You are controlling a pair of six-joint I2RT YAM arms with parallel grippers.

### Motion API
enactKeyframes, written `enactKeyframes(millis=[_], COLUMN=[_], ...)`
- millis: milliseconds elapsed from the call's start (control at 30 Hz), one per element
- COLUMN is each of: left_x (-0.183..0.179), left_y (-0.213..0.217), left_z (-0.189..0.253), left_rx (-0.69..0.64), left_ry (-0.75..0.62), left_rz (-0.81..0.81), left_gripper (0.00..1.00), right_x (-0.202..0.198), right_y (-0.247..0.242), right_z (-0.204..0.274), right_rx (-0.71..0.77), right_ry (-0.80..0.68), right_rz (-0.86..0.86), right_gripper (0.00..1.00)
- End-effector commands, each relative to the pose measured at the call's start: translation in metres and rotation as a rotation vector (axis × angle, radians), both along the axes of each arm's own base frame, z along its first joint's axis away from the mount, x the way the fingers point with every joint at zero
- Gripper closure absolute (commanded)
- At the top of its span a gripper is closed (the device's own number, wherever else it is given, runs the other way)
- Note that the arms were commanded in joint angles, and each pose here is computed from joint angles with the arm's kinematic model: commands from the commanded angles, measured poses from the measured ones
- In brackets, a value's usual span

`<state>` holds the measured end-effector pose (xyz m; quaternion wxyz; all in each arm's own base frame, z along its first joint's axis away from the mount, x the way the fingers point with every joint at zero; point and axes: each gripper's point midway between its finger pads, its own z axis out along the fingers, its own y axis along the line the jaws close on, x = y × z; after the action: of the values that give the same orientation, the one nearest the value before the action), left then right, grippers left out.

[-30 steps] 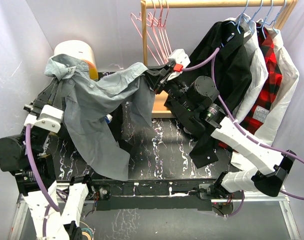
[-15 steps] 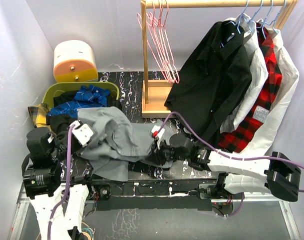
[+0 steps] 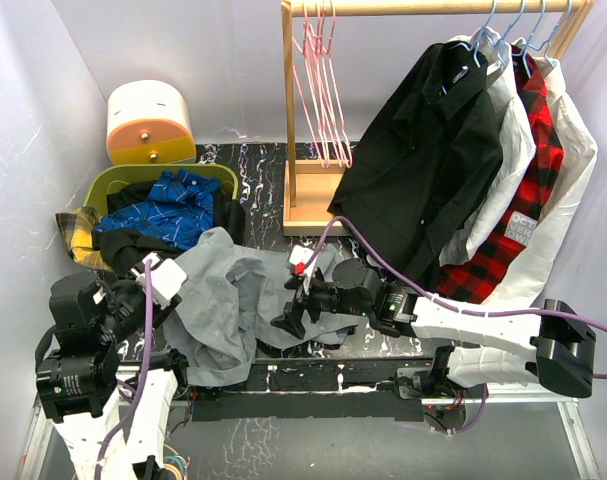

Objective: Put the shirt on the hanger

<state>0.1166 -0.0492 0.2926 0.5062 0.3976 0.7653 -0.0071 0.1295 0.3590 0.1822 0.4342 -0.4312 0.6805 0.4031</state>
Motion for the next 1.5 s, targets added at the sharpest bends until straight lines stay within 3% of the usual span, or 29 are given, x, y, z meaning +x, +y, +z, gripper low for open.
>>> enactKeyframes(millis=[0, 100, 200, 333, 400, 467, 600, 800, 967, 1133, 1267, 1300, 1333, 1400, 1433, 1467], left_x=[0.005, 0.017, 0.022, 0.019, 0.03, 0.04, 0.038, -0.019, -0.033, -0.028, -0.027, -0.027, -0.028, -0.03, -0.03, -0.027], left_y=[0.016, 0.034, 0.032, 0.004, 0.012, 0.036, 0.082, 0.178, 0.172, 0.172, 0.17, 0.171, 0.172, 0.174, 0.174, 0.172], left_z=[-0.002, 0.008, 0.011, 0.024, 0.034, 0.058, 0.125, 0.202, 0.223, 0.213, 0.207, 0.207, 0.207, 0.207, 0.207, 0.204], left_rx=[-0.037, -0.065, -0.133, -0.303, -0.382, -0.456, -0.519, -0.359, -0.393, -0.378, -0.363, -0.36, -0.359, -0.351, -0.346, -0.331], left_ry=[0.063, 0.083, 0.193, 0.228, 0.195, 0.067, -0.237, -0.666, -0.77, -0.739, -0.726, -0.729, -0.733, -0.746, -0.749, -0.733], left_rz=[0.15, 0.305, 0.362, 0.301, 0.412, 0.607, 0.873, 1.395, 1.361, 1.349, 1.336, 1.338, 1.344, 1.356, 1.351, 1.329], left_gripper=[0.56, 0.49, 0.46, 0.39, 0.39, 0.39, 0.34, 0.38, 0.4, 0.41, 0.41, 0.41, 0.41, 0.41, 0.41, 0.41], right_x=[0.013, 0.0, -0.006, -0.026, -0.039, -0.029, -0.026, -0.043, -0.022, -0.015, 0.004, 0.011, 0.017, 0.024, 0.025, 0.024], right_y=[0.008, 0.002, 0.004, 0.036, 0.059, 0.085, 0.126, 0.154, 0.173, 0.185, 0.179, 0.175, 0.17, 0.161, 0.159, 0.156], right_z=[0.049, 0.053, 0.064, 0.07, 0.072, 0.063, 0.069, 0.072, 0.04, 0.033, 0.022, 0.018, 0.017, 0.022, 0.026, 0.034], right_rx=[0.033, 0.019, 0.011, -0.063, -0.093, -0.155, -0.11, 0.04, -0.016, 0.028, -0.031, -0.052, -0.063, -0.048, -0.026, -0.002], right_ry=[-0.334, -0.607, -0.822, -0.89, -0.97, -0.987, -0.845, -0.623, -0.558, -0.479, -0.514, -0.524, -0.529, -0.534, -0.533, -0.528], right_rz=[0.073, 0.196, 0.3, 0.501, 0.549, 0.477, 0.261, 0.061, -0.212, -0.328, -0.479, -0.537, -0.593, -0.672, -0.678, -0.677], right_gripper=[0.02, 0.02, 0.02, 0.02, 0.02, 0.02, 0.02, 0.02, 0.02, 0.02, 0.01, 0.07, 0.24, 0.75, 0.88, 0.92])
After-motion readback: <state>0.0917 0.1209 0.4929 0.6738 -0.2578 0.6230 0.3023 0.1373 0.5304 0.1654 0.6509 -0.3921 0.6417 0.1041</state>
